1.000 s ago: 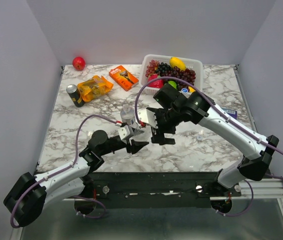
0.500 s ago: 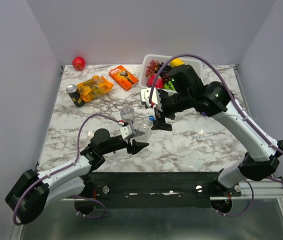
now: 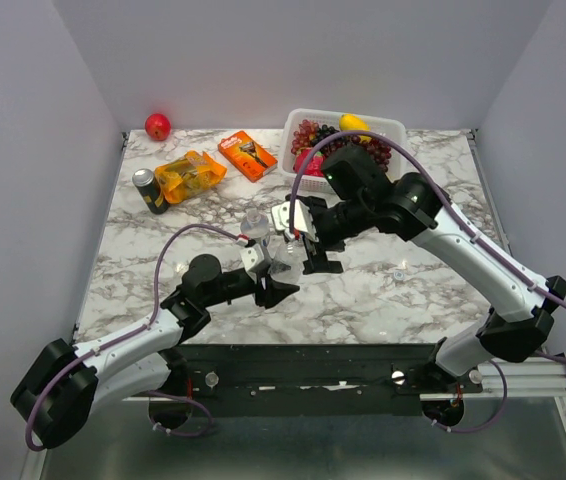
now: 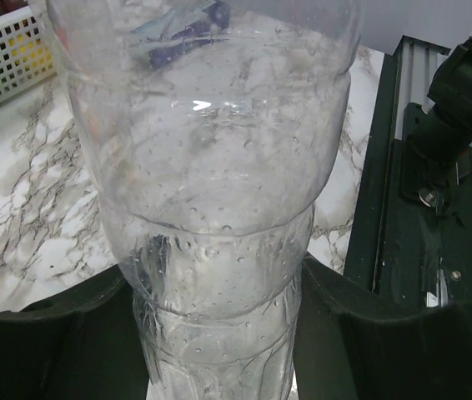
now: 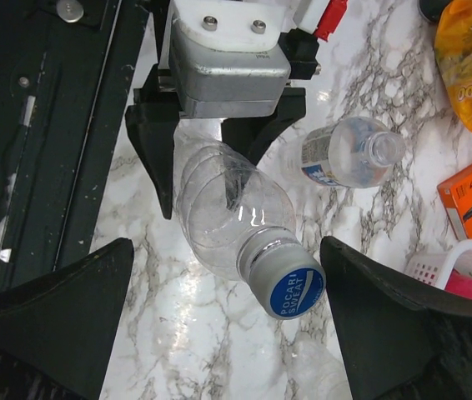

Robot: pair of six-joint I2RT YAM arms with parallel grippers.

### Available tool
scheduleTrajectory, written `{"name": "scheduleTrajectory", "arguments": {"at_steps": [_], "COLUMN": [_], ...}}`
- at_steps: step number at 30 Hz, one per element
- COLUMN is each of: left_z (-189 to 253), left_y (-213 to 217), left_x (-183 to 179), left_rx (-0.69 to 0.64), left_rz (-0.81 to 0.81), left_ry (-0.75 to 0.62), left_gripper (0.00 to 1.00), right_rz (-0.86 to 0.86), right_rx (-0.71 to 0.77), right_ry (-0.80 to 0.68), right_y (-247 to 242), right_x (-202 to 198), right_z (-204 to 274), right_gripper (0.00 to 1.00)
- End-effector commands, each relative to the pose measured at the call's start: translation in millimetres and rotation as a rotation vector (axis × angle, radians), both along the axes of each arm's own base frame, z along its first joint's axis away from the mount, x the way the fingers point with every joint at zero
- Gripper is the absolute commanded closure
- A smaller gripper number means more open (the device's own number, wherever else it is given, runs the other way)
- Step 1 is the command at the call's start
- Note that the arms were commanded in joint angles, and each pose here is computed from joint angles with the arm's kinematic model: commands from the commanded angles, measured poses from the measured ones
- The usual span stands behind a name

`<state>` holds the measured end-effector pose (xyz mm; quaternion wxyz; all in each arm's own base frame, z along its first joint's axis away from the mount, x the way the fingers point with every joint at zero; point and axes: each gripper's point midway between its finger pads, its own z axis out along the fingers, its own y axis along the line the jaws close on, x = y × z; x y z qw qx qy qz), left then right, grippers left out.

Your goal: Screw on the bottle caps

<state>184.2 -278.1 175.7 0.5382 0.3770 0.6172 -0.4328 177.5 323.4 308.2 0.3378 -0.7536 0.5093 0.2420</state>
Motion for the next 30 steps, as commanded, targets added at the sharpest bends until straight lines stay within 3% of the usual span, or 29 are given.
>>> {"name": "scheduleTrajectory", "arguments": {"at_steps": [1, 11, 18, 26, 30], "left_z": [25.7, 33.0, 29.7, 9.6, 2.1], "left_y": [0.6, 11.9, 18.9, 6.0, 0.2], "left_x": [9.9, 26.9, 37.8, 16.9, 11.7], "left_rx": [-0.072, -0.101, -0.08, 0.016, 0.047], "left_rz": [0.035, 0.114, 0.155, 0.016, -0.029], "left_ry": [0.004, 0.011, 0.008, -0.038, -0.024], "left_gripper": [1.0, 1.0, 1.0, 1.0, 1.0], "right_rz": [-0.033, -0.142, -0.183, -0.289, -0.239], "right_rx": [-0.05, -0.148, -0.236, 0.029, 0.099], "right_ry": [-0.021, 0.038, 0.147, -0.017, -0.057], "right_y": [-12.3, -31.6, -60.2, -19.1, -2.2], "right_x": [1.3, 1.5, -24.5, 28.3, 35.2], "right_z": [-11.7, -36.7, -44.5, 28.0, 46.9], "right_gripper": [0.0, 0.01, 0.01, 0.01, 0.01]}}
